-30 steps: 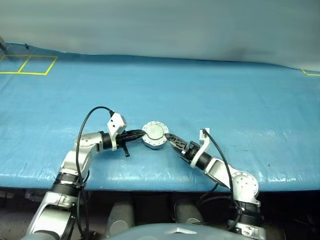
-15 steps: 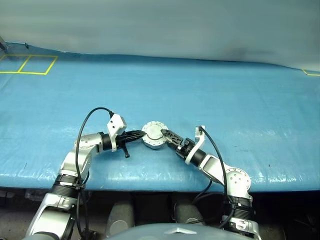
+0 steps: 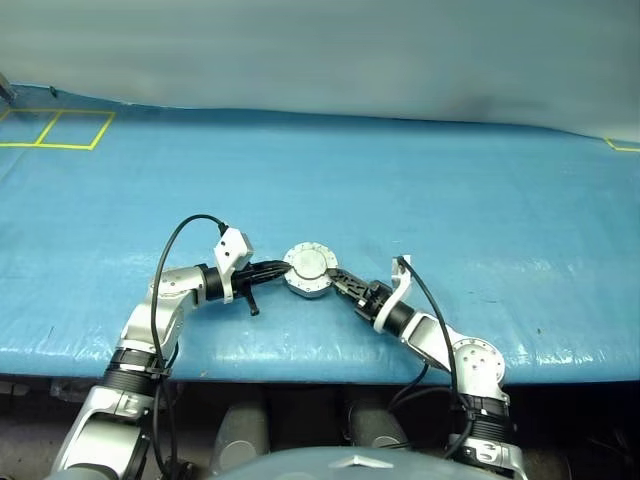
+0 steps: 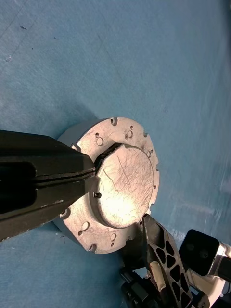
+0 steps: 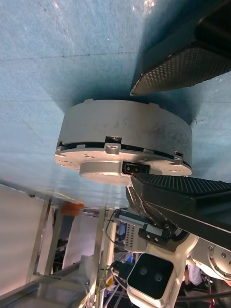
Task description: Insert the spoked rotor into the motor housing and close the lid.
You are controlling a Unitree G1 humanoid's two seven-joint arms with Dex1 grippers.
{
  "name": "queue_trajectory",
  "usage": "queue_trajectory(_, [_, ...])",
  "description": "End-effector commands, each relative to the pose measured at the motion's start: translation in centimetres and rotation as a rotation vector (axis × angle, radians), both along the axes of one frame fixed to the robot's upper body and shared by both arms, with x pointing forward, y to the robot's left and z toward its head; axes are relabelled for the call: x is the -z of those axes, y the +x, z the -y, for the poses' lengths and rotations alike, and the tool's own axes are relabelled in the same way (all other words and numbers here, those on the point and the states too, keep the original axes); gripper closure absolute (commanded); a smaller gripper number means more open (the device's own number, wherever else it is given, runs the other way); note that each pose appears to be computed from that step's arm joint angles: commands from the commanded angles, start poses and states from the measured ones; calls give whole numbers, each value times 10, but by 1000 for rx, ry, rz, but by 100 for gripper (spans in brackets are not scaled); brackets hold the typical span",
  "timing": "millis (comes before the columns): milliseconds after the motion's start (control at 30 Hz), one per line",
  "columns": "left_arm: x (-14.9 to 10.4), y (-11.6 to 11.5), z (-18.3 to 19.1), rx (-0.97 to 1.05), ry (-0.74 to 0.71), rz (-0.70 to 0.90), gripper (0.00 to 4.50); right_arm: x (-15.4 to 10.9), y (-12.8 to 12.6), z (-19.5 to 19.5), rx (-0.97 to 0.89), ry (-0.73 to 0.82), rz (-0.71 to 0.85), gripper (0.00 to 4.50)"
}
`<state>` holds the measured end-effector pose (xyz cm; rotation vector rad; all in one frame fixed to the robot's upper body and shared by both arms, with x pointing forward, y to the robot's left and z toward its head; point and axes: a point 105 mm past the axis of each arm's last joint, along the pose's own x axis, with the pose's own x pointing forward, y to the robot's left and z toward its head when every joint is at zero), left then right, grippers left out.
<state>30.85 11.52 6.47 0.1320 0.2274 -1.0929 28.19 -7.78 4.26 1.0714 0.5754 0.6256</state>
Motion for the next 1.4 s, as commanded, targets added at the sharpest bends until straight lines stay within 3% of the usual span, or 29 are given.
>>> queue_trajectory(33, [3,-4,4,18,21,-3,450,-5,3,0,14,9,20,224])
queue_trajectory(167, [3,-4,4,16,21,-3,450,-9,3,0,13,35,33,329])
queue_trajectory(600, [-3,0,3,-26,-36,-4,450,-8,3,-1,22,33,26,330])
queue_trajectory(867, [-36,15,-8,-223,-379,-74,450,-28,13,6,132,227,32,330])
queue_trajectory(1033, [-51,12,-9,-265,-554,-107,450,-51,21,13,188,323,101,330])
queue_trajectory(1400, [-49,6,4,-307,-858,-314,86,-103,35,27,252,409,258,330])
